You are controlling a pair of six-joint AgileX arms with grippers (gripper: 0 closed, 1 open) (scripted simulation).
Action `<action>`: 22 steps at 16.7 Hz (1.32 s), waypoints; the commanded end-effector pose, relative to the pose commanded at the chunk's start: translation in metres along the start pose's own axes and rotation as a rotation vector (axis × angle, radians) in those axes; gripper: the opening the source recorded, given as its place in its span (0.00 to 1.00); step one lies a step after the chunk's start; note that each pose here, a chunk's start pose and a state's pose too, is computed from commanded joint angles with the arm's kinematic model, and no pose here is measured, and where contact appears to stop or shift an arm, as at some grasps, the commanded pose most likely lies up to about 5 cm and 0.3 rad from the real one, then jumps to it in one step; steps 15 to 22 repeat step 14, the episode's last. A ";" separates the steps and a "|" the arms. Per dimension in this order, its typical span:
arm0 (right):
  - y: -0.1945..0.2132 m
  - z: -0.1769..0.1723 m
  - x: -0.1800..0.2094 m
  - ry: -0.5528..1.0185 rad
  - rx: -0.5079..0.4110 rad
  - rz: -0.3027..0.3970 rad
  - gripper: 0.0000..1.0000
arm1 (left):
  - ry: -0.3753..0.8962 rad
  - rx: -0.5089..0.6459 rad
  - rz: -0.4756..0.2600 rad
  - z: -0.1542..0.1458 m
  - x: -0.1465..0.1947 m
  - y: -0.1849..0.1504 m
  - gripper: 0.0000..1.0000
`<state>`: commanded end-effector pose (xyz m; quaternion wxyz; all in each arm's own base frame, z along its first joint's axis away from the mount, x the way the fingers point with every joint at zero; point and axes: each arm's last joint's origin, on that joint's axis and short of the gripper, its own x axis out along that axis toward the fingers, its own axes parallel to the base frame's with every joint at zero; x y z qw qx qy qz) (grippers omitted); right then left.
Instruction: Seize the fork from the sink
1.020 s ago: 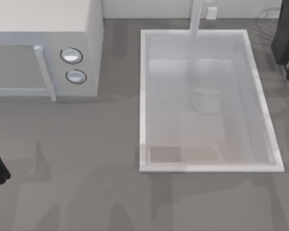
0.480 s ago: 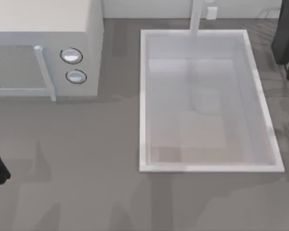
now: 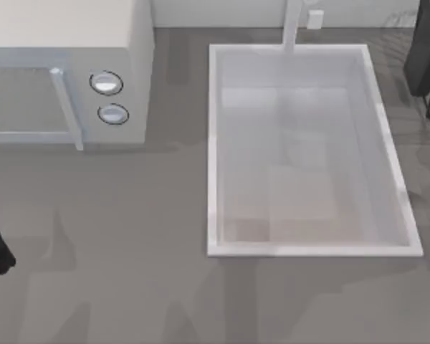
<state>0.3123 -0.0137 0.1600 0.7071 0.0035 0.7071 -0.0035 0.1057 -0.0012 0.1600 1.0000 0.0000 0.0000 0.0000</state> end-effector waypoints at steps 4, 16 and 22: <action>0.000 0.000 0.000 0.000 0.000 0.000 0.68 | 0.000 0.000 0.000 0.000 0.000 0.000 1.00; 0.000 0.000 0.000 0.000 0.000 0.000 1.00 | 0.000 0.000 0.000 0.000 0.000 0.000 1.00; 0.000 0.000 0.000 0.000 0.000 0.000 1.00 | 0.000 0.000 0.000 0.000 0.000 0.000 1.00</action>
